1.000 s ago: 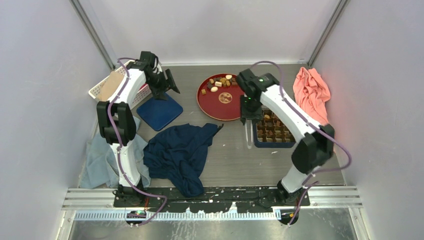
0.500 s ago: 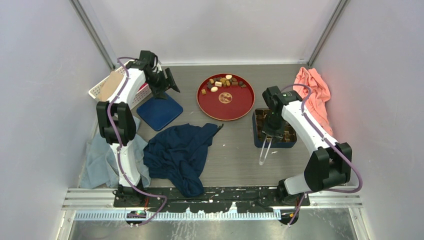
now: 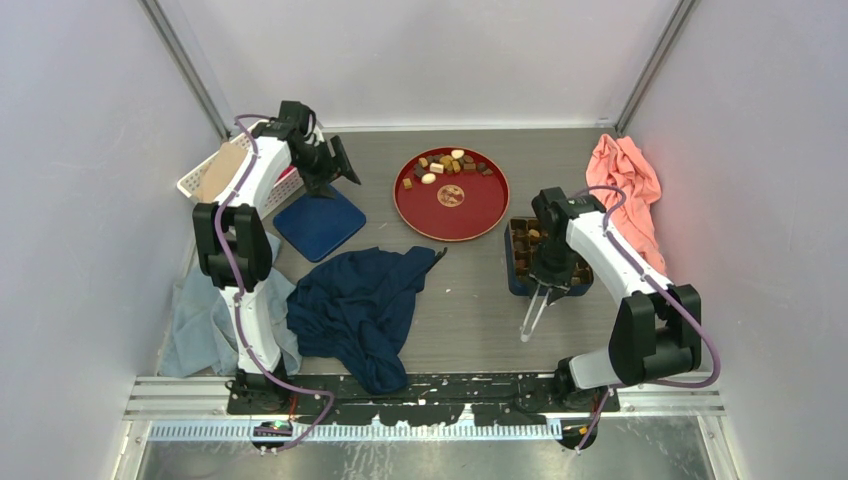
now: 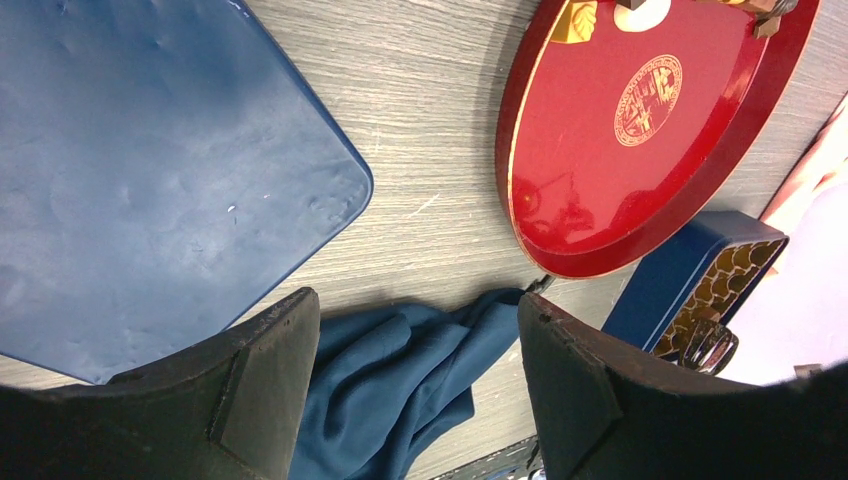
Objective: Pack the chocolate
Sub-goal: Place the fake chocolate in the packing box.
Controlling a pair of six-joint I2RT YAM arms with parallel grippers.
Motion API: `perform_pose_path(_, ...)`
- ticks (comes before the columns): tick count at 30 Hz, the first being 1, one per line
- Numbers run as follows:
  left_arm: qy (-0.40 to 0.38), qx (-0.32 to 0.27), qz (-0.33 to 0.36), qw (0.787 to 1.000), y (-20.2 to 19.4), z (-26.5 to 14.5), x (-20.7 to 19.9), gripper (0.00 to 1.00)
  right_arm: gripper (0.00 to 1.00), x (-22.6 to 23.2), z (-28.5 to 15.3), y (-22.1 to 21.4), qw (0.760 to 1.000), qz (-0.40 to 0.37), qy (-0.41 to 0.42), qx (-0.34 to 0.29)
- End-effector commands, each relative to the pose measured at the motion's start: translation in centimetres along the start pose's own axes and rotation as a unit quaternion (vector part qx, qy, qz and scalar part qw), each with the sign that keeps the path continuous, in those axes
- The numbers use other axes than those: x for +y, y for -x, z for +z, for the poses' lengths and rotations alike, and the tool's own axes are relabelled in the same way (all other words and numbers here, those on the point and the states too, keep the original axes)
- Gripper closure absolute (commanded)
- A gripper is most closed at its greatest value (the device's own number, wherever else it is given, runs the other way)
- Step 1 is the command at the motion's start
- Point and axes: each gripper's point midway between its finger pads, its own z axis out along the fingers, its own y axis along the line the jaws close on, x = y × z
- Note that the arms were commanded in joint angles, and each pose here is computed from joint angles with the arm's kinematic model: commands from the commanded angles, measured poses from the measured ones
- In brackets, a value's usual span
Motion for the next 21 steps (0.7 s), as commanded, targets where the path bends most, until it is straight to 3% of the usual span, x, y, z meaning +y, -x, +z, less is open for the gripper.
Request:
perform_pose_path(1,-0.028,-0.024,0.005,0.999,1.3,-1.3,-1.6,0.27,0.81,0.0,-0.3,0.6,1.0,0.005,0.018,-0.019)
perform_pose_path(7,-0.031,-0.024,0.004,0.999,1.3,-1.3,-1.9,0.27,0.79,-0.3,0.1,1.4,1.0,-0.001,0.013,-0.017)
perform_pose_path(12,-0.029,-0.021,0.003,0.999,1.1,-1.1,-1.7,0.27,0.72,-0.6,0.1,1.7,1.0,-0.005,0.007,-0.016)
perform_pose_path(15,-0.029,-0.02,0.001,0.999,1.1,-0.9,-1.7,0.27,0.63,-0.7,0.1,1.8,1.0,-0.005,0.006,-0.014)
perform_pose_path(21,-0.034,-0.021,-0.001,0.999,1.4,-0.7,-1.9,0.27,0.59,-0.6,-0.2,2.2,1.0,-0.008,0.006,-0.016)
